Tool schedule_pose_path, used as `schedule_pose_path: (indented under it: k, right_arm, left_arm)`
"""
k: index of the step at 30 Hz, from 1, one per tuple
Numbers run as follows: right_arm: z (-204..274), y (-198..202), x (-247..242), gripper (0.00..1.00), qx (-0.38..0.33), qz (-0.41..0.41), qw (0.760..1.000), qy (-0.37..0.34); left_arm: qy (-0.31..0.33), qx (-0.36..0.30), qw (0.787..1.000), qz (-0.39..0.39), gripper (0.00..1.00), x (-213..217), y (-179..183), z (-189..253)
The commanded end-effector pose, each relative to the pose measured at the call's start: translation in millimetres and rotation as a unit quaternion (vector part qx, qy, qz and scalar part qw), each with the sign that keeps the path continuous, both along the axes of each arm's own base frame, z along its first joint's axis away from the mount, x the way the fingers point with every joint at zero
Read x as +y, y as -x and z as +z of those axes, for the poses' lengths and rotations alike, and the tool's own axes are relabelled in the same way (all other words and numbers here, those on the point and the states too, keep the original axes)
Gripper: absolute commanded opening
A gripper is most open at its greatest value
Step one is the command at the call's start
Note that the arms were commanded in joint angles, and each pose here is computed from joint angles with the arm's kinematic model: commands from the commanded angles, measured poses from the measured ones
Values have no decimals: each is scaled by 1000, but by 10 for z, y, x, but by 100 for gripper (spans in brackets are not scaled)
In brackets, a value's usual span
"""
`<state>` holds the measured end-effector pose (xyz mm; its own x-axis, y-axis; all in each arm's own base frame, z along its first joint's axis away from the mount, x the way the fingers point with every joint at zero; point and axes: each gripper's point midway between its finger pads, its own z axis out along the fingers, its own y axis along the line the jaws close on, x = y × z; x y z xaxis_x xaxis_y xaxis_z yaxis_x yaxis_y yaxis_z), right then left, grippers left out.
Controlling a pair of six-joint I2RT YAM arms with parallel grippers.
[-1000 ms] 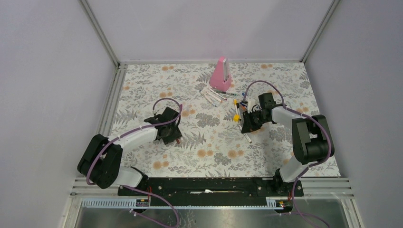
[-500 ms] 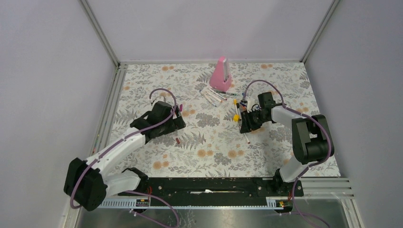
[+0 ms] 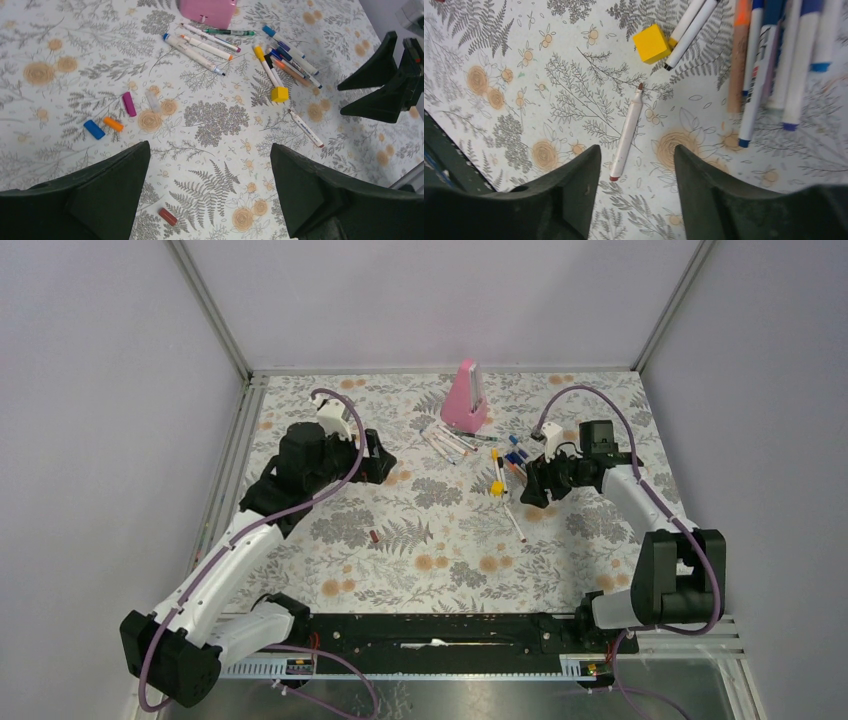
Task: Open the pen caps
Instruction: Place the pen at the center of the board, then pick up the pen from the center of the board.
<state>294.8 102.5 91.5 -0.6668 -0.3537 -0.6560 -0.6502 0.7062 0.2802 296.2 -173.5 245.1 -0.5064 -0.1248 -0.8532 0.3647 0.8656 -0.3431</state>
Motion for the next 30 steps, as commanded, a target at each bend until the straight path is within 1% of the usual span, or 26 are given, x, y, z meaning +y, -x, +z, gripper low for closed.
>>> schedule_pose_path:
  k: [1,3,5,7,9,11,15,20,26,30]
  right_arm:
    - [196,-55,-32,76,-82,101,991,39]
    - [236,-173,-80,79,-90,101,989,55]
    - [269,-316,-117,80,-91,96,989,67]
    - [275,-470,-141,80,-79,82,991,73]
    - [260,-656,-192,79,-55,49,994,78]
    - [232,-829,-273,77,-31,23,996,82]
    - [102,-1066,-421,70,10,6,997,77]
    - [-113,-1237,-477,59,43,16,995,84]
    - [-309,-1395,-511,53,64,21,993,93]
    - [-425,-1440,-495,51,78,24,993,90]
  left_arm:
    - [-13,-65,996,-57,99,-116,-53,124]
    - [-13,-70,996,-58,99,-109,-40,62]
    - [-18,-73,996,-53,99,-82,-36,-10]
    - [-30,-73,996,-50,99,-46,-37,-61]
    - [-40,-75,995,-43,99,-5,-46,-76]
    - [-49,-77,995,-37,99,35,-46,-112]
    - [-58,-82,995,-26,99,90,-51,-115]
    - [-56,-85,994,-33,99,72,-38,-101]
    - [-59,-81,994,-31,99,73,-55,-139]
    - [-61,-77,995,-33,99,65,-66,-168]
